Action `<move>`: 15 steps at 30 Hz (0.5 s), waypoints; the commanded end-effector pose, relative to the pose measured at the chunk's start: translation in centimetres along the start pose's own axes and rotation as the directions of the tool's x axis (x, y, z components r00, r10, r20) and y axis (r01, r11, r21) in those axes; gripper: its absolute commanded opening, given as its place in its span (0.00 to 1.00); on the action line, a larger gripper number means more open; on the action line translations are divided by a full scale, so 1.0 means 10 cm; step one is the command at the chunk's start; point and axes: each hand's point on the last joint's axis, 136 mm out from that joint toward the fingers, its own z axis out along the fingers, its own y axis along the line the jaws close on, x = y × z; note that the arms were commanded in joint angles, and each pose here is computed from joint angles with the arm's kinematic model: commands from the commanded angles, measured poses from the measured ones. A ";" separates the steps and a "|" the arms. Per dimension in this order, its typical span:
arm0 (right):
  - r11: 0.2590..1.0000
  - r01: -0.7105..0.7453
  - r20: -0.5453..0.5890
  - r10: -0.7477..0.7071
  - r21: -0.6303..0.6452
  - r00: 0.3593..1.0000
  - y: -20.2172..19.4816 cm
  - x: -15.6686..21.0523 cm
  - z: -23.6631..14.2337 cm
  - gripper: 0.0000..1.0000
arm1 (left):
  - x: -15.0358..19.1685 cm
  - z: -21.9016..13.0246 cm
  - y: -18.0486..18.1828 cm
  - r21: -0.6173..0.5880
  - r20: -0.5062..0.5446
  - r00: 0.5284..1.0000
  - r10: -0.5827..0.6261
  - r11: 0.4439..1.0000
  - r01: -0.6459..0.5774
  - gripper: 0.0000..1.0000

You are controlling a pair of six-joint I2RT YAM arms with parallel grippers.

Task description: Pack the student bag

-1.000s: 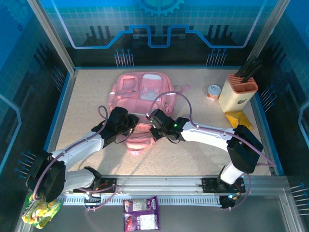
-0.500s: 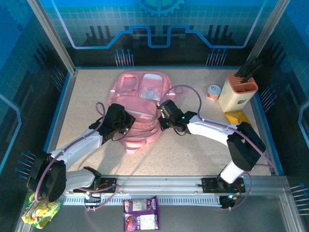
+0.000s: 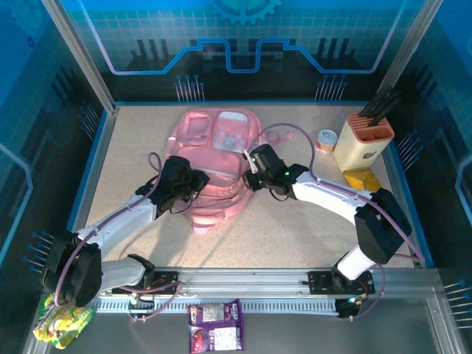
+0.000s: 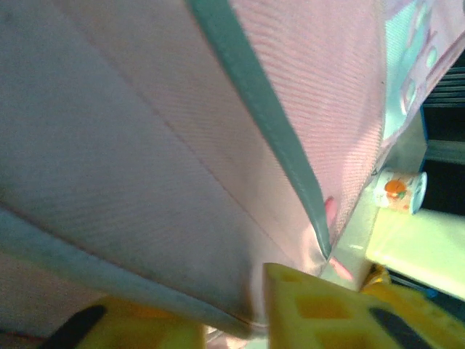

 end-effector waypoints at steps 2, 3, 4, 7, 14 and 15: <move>1.000 -0.006 0.101 0.007 -0.010 0.995 -0.09 -0.21 -0.41 0.63 | -0.12 -0.28 -0.20 0.016 0.044 0.990 0.131 0.991 -0.132 0.53; 1.000 -0.024 0.111 0.024 0.003 0.994 -0.16 -0.22 -0.46 0.69 | -0.14 -0.33 -0.18 0.000 0.058 0.986 0.155 0.988 -0.156 0.57; 0.998 -0.053 0.130 0.051 0.015 0.990 -0.26 -0.23 -0.54 0.77 | -0.17 -0.40 -0.15 -0.017 0.081 0.979 0.185 0.983 -0.185 0.63; 0.984 -0.153 0.211 0.132 0.087 0.968 -0.66 -0.23 -0.76 1.00 | -0.41 -0.62 -0.02 -0.114 0.182 0.938 0.294 0.954 -0.277 0.87; 0.828 -0.391 0.391 0.231 0.402 0.891 -1.89 0.13 -1.04 1.00 | -1.36 -0.99 0.72 -0.532 0.420 0.766 0.487 0.816 -0.228 0.99; 0.804 -0.406 0.419 0.220 0.433 0.881 -2.04 0.17 -1.06 1.00 | -1.46 -1.00 0.79 -0.568 0.445 0.734 0.513 0.795 -0.211 0.99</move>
